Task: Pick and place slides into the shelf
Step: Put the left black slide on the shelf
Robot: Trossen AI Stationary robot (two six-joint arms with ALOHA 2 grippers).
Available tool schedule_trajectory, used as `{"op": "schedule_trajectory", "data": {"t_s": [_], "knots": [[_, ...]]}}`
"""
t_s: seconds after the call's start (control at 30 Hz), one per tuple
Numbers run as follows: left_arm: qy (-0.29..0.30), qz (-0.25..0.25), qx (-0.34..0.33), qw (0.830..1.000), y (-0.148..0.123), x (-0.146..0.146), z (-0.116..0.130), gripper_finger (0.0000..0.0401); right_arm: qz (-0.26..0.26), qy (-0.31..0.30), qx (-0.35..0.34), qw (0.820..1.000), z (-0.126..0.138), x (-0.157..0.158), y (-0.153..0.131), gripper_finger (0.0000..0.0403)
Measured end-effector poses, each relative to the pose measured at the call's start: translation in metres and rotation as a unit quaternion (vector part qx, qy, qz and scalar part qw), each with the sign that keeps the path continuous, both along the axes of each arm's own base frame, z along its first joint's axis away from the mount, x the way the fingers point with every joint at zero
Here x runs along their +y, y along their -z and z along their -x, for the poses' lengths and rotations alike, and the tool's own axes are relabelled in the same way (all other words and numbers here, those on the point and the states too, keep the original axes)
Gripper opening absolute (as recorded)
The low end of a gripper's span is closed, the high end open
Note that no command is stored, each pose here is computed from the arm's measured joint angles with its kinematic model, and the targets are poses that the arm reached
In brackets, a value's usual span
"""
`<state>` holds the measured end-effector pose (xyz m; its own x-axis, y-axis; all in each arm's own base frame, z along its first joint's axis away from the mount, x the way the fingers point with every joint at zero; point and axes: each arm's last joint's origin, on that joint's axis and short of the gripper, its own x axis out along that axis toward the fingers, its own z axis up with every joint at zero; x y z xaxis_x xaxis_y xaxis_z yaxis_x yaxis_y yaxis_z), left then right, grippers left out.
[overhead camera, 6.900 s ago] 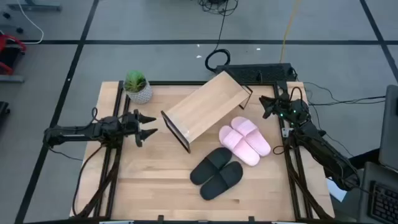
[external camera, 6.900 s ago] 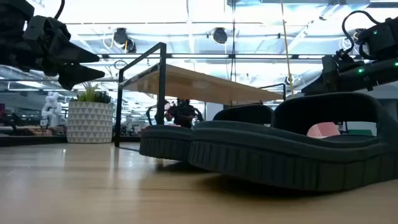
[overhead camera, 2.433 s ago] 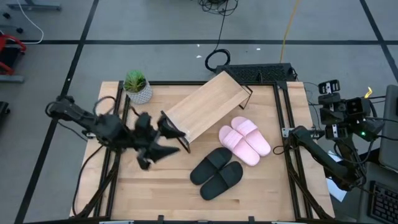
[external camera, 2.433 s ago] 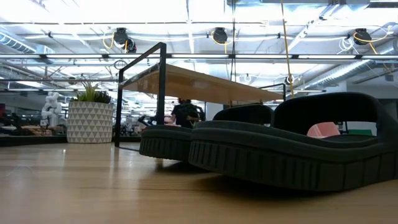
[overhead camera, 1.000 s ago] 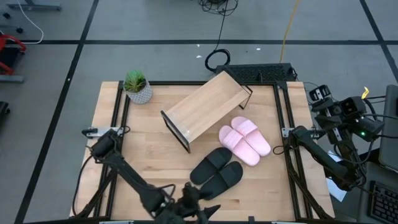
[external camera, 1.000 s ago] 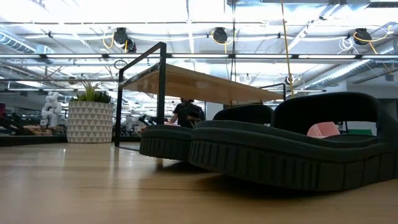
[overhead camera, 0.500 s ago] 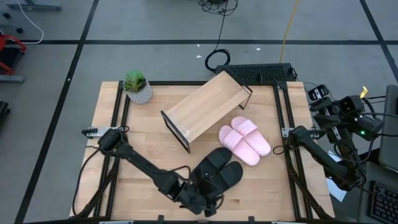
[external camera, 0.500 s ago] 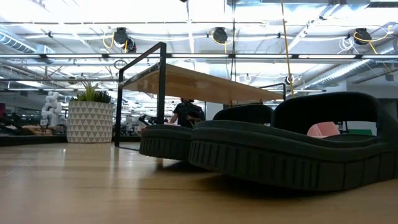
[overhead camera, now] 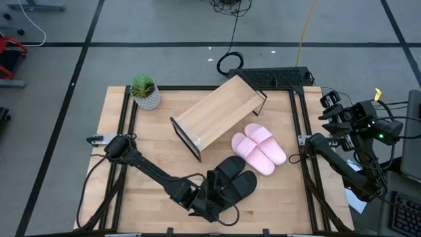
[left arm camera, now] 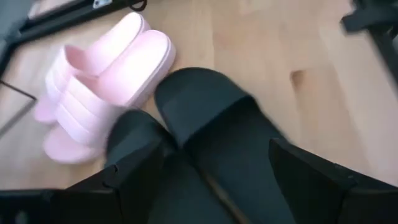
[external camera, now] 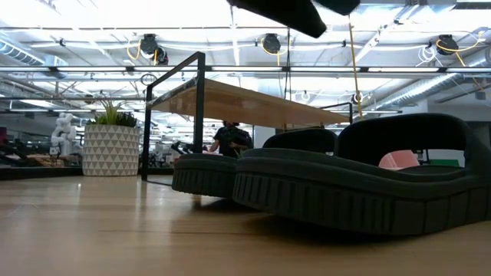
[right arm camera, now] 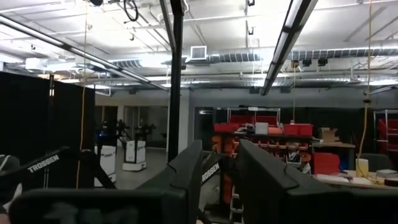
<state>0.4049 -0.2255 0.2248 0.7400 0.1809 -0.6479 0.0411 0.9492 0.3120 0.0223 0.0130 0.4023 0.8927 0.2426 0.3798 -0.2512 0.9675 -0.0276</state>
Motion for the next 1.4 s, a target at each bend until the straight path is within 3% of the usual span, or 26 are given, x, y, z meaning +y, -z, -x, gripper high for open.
{"op": "schedule_trajectory", "data": {"t_s": [0.23, 0.57, 0.67, 1.13, 1.4], "knots": [[0.043, -0.087, 0.024, 0.995, 0.000, 0.024, -0.012, 0.0292, -0.007, 0.004, 0.005, 1.000, -0.004, -0.006, 0.008, 0.0093], [0.065, -0.092, 0.082, 0.990, 0.017, 0.042, -0.020, 0.0292, -0.024, 0.004, 0.014, 1.000, -0.008, -0.014, 0.017, 0.0093], [0.082, -0.119, 0.092, 0.985, 0.024, 0.041, -0.021, 0.0292, -0.021, 0.005, 0.014, 1.000, -0.008, -0.014, 0.017, 0.0093], [0.051, -0.153, 0.113, 0.980, 0.055, 0.046, -0.030, 0.0292, -0.012, 0.010, 0.011, 1.000, -0.008, -0.014, 0.017, 0.0093], [0.017, -0.196, 0.114, 0.974, 0.056, 0.052, -0.030, 0.0292, -0.013, 0.009, 0.011, 1.000, -0.008, -0.014, 0.017, 0.0093]]}}
